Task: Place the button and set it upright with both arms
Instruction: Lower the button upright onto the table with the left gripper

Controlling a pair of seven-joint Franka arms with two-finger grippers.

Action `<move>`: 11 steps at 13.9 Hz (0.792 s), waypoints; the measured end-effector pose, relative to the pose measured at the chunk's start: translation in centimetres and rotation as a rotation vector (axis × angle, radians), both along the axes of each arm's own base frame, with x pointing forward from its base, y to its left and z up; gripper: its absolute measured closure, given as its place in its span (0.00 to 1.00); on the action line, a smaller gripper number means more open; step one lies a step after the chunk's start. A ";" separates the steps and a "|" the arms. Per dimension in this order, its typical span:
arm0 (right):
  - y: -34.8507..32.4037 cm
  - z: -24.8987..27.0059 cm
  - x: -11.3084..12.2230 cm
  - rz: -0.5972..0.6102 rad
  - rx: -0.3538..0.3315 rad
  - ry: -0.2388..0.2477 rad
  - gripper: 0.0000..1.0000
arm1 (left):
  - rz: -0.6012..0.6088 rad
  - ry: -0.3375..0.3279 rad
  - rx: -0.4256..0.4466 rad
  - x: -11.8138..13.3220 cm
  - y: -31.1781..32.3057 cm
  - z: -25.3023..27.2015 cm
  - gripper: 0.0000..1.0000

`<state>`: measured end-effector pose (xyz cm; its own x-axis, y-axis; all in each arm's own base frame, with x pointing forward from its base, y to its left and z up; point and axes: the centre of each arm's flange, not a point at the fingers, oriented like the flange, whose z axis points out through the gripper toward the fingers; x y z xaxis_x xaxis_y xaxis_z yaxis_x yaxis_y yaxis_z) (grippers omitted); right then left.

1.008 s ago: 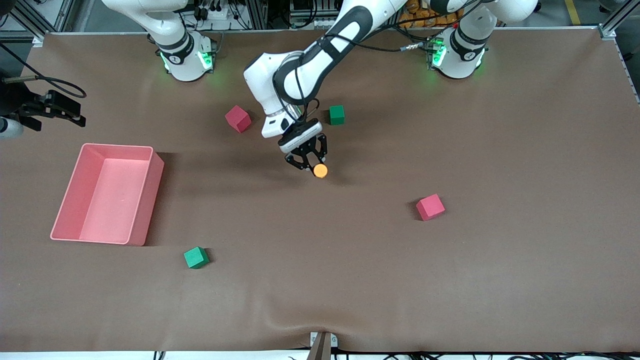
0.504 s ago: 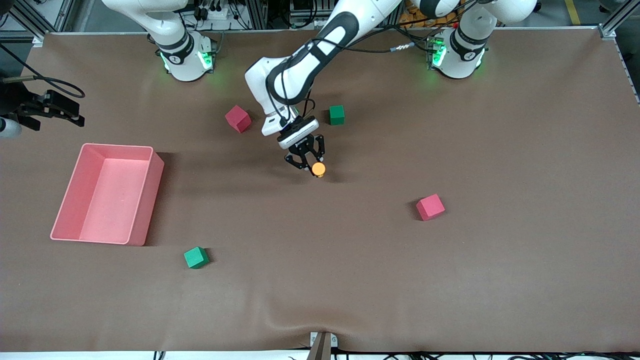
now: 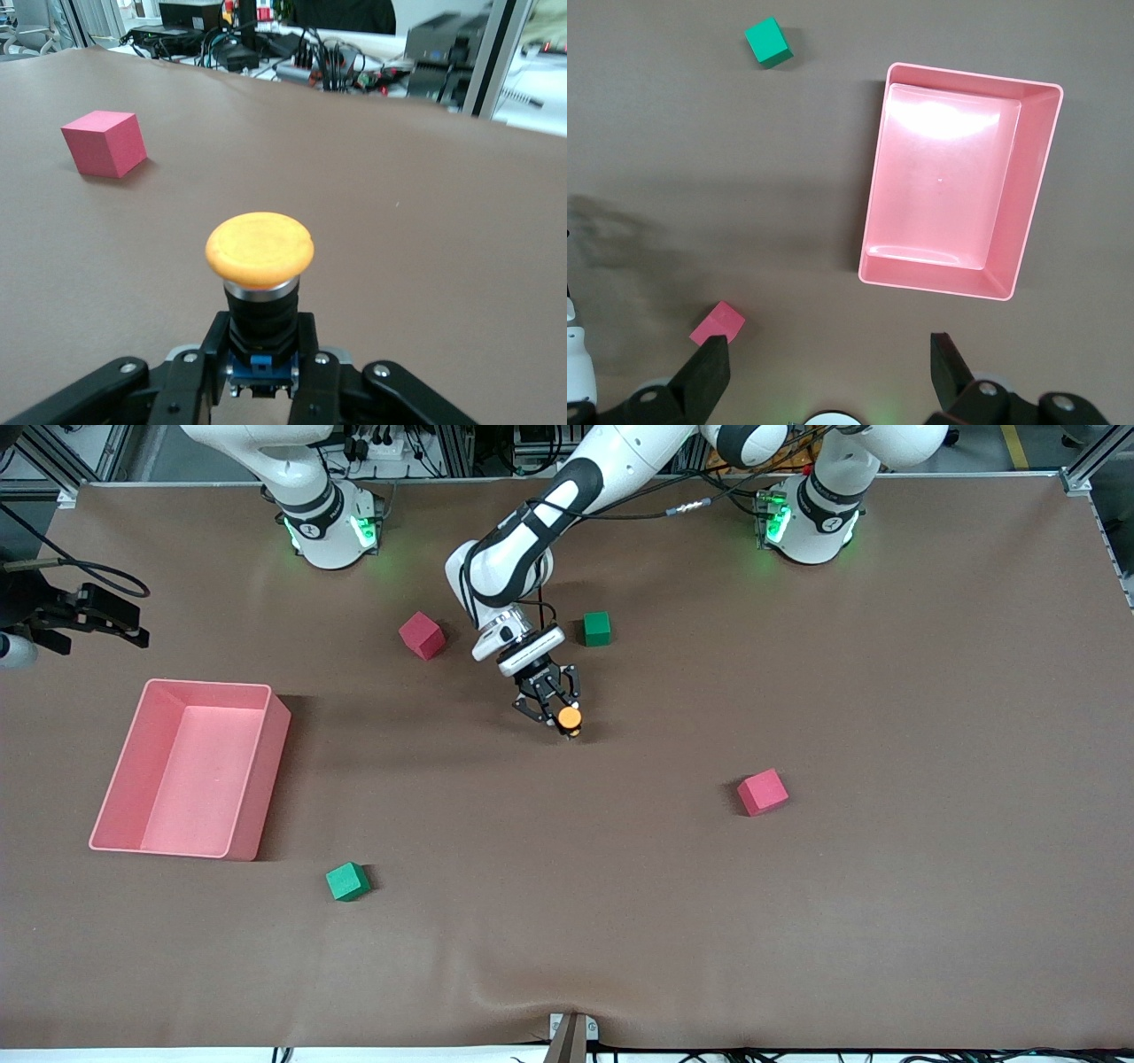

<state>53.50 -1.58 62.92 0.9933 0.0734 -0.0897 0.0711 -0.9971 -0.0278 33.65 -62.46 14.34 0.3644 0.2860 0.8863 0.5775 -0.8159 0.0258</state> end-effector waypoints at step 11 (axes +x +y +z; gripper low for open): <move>0.0 0.0 0.0 0.000 0.000 0.002 0.00 | 0.014 -0.026 -0.012 -0.8 0.2 -2.7 0.67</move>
